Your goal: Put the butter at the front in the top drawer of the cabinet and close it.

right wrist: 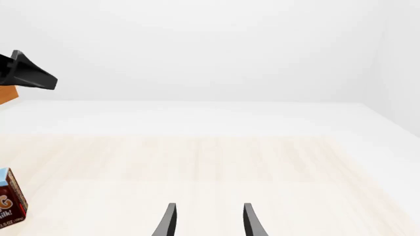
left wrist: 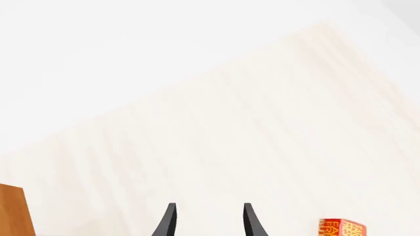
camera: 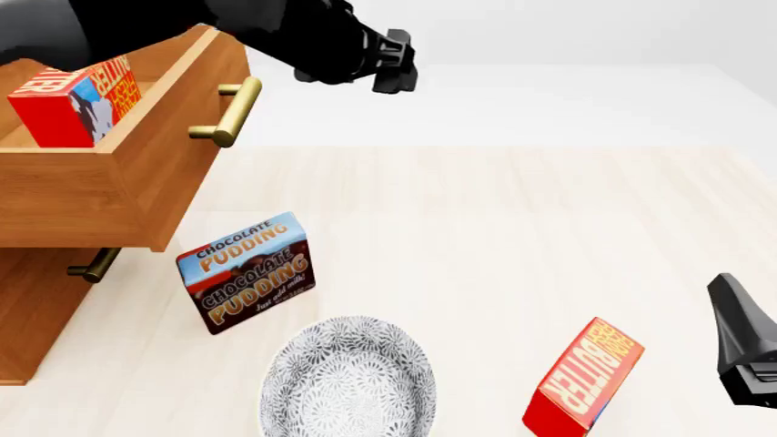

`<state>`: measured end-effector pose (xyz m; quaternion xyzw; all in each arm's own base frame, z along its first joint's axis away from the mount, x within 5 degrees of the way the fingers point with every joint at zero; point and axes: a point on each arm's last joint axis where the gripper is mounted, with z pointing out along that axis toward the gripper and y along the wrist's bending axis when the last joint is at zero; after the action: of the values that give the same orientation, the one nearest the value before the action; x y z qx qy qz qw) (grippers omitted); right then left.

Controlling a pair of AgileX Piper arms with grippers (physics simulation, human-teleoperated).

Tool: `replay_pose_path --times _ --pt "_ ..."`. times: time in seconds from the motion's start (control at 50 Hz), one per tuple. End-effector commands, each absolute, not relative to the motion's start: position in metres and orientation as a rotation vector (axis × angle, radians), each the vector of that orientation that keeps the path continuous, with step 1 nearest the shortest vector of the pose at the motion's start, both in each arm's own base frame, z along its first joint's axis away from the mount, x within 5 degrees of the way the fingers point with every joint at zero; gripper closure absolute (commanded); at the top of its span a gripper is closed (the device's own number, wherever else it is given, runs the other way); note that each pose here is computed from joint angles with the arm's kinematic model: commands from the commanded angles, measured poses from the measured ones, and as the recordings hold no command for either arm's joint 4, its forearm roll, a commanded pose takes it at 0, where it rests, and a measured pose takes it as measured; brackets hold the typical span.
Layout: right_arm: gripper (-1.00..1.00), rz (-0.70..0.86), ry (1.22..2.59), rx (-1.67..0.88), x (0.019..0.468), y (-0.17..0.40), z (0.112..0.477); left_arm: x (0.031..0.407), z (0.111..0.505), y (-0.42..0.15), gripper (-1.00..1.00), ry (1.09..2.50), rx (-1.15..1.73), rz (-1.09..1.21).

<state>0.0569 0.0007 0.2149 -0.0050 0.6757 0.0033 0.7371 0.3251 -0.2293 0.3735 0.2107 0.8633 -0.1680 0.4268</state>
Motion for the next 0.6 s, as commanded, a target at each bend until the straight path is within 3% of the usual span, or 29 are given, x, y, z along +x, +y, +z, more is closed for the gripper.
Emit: replay_pose_path --times 0.02,0.6 --pt "-1.00 0.008 1.484 -0.010 0.057 0.001 0.215 0.332 0.349 -0.229 -1.00 2.176 0.481 -0.430" --pt "-1.00 0.008 1.484 -0.010 0.057 0.001 0.215 0.343 0.321 -0.187 -1.00 2.234 0.332 -0.382"
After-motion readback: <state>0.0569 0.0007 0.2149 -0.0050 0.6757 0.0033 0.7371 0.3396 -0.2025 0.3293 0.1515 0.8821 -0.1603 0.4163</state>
